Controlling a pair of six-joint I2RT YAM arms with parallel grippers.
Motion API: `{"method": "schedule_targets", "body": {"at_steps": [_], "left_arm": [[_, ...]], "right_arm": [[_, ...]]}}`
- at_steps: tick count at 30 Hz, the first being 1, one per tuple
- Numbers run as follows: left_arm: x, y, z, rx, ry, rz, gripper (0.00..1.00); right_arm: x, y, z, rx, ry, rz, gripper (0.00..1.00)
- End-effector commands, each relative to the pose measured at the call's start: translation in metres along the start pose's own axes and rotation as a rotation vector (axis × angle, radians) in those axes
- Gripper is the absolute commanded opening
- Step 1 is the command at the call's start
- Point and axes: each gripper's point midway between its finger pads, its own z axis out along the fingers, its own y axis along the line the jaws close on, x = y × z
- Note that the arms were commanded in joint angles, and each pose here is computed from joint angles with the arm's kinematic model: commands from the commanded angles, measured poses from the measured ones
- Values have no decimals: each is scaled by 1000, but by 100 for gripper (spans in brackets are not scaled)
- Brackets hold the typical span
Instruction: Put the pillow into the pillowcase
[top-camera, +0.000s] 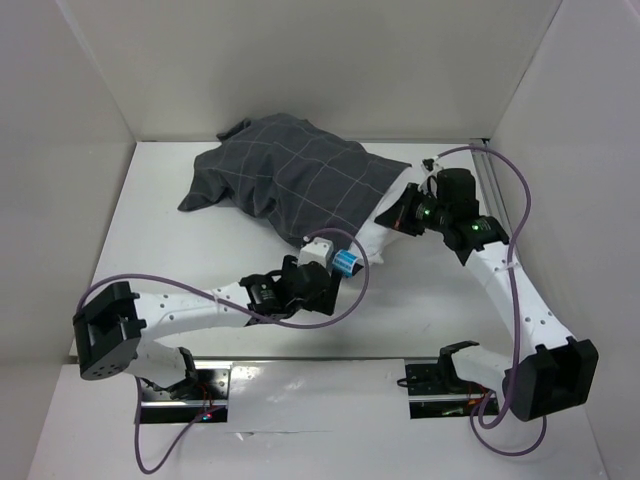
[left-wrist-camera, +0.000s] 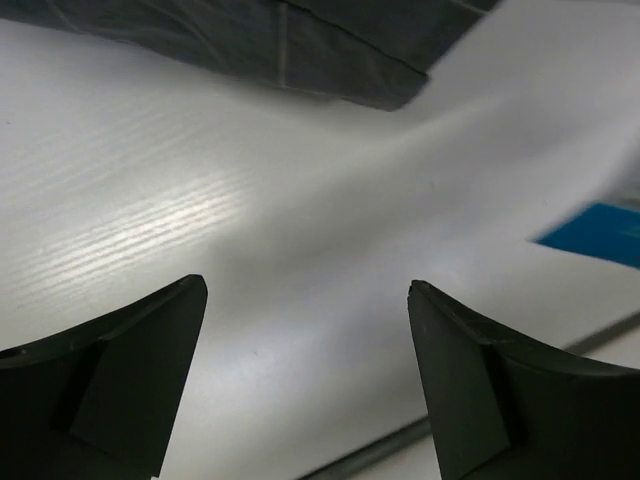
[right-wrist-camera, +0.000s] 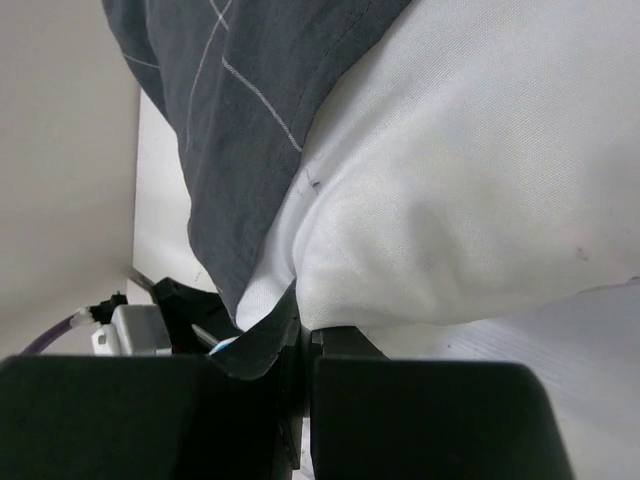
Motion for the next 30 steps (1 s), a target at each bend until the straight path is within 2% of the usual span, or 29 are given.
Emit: {"method": "schedule_targets", "body": {"at_steps": [1, 4, 7, 12, 18, 21, 24, 25, 26, 29, 30], "left_arm": [[-52, -7, 6, 12, -266, -116, 93], [-62, -15, 10, 51, -324, -125, 92], [-62, -18, 13, 54, -321, -152, 94], [-76, -38, 5, 155, -378, -192, 94], [-82, -39, 25, 74, -375, -182, 95], [-86, -35, 31, 28, -396, -187, 89], [-88, -19, 32, -61, -420, -202, 70], [-86, -19, 33, -64, -415, -211, 70], [-89, -15, 32, -84, -430, -227, 63], [-91, -12, 31, -106, -437, -260, 57], [-92, -13, 32, -108, -432, -270, 51]], "right_arm": [[-32, 37, -11, -105, -87, -90, 0], [-31, 35, -8, -100, -80, -86, 0], [-34, 37, -10, -105, -87, -90, 0], [-37, 40, -11, -110, -94, -94, 0], [-37, 40, -11, -110, -94, -94, 0], [-36, 38, -8, -105, -87, -90, 0], [-35, 39, -9, -112, -82, -91, 0], [-33, 38, -9, -108, -75, -87, 0], [-33, 38, -9, -108, -75, -87, 0], [-30, 35, -7, -102, -67, -82, 0], [-27, 32, -5, -97, -59, -78, 0]]}}
